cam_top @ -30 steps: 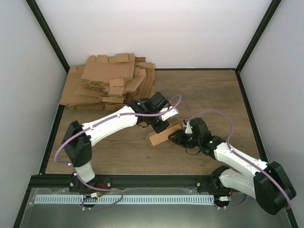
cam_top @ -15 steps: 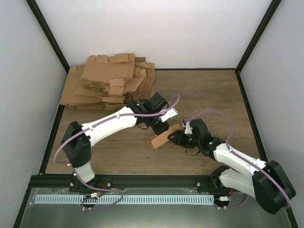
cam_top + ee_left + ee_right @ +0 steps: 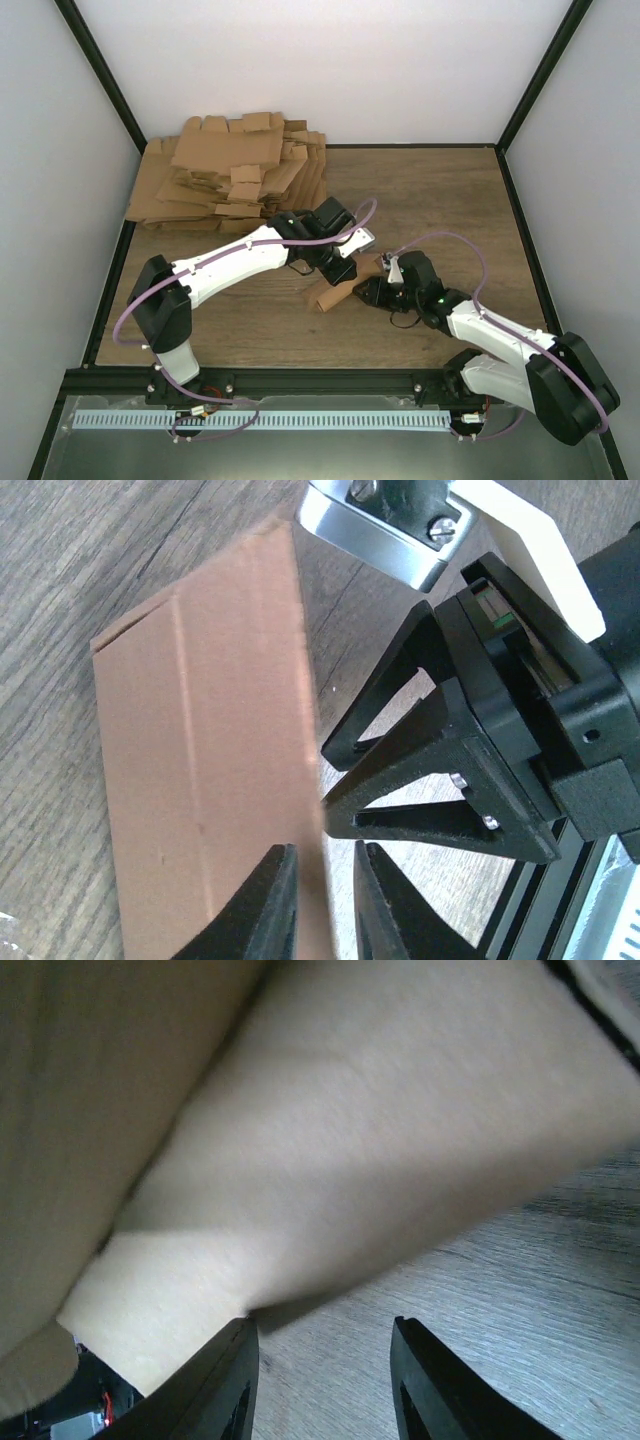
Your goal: Fold the paper box
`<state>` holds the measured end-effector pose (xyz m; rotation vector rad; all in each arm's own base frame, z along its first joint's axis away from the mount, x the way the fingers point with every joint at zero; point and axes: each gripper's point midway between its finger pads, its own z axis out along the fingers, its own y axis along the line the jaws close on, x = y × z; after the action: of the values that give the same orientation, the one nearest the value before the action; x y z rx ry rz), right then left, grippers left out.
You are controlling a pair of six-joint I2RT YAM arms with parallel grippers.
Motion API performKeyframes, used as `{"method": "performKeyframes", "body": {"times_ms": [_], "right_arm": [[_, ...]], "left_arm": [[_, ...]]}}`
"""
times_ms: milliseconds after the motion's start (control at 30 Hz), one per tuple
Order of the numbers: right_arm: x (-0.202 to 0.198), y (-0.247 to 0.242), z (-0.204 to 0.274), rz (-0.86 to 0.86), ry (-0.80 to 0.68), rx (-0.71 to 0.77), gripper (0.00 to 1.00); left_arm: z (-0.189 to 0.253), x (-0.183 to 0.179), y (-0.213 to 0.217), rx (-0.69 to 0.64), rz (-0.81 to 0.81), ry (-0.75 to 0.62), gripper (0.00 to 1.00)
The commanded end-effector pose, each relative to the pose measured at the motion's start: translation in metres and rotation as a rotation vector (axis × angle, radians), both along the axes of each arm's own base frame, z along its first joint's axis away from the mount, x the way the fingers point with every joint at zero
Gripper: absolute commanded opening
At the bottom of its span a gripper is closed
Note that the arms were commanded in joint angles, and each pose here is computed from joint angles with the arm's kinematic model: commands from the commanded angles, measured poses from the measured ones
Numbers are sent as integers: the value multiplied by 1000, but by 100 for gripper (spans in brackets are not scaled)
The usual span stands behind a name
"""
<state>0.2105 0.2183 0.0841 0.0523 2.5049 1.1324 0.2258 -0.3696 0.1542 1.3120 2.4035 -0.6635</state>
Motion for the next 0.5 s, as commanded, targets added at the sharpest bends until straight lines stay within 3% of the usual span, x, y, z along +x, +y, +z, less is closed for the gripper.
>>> {"method": "performKeyframes", "body": {"times_ms": [0, 133, 333, 467], "right_arm": [[5, 0, 4, 6, -33, -31, 40], [8, -1, 9, 12, -55, -50, 41], [13, -3, 15, 17, -84, -87, 43], [15, -3, 20, 25, -109, -101, 45]], "left_arm": [[6, 4, -4, -21, 41, 3, 23], [15, 5, -5, -46, 53, -10, 34], [24, 25, 8, -37, 176, -33, 59], [42, 32, 15, -88, 221, -42, 69]]}}
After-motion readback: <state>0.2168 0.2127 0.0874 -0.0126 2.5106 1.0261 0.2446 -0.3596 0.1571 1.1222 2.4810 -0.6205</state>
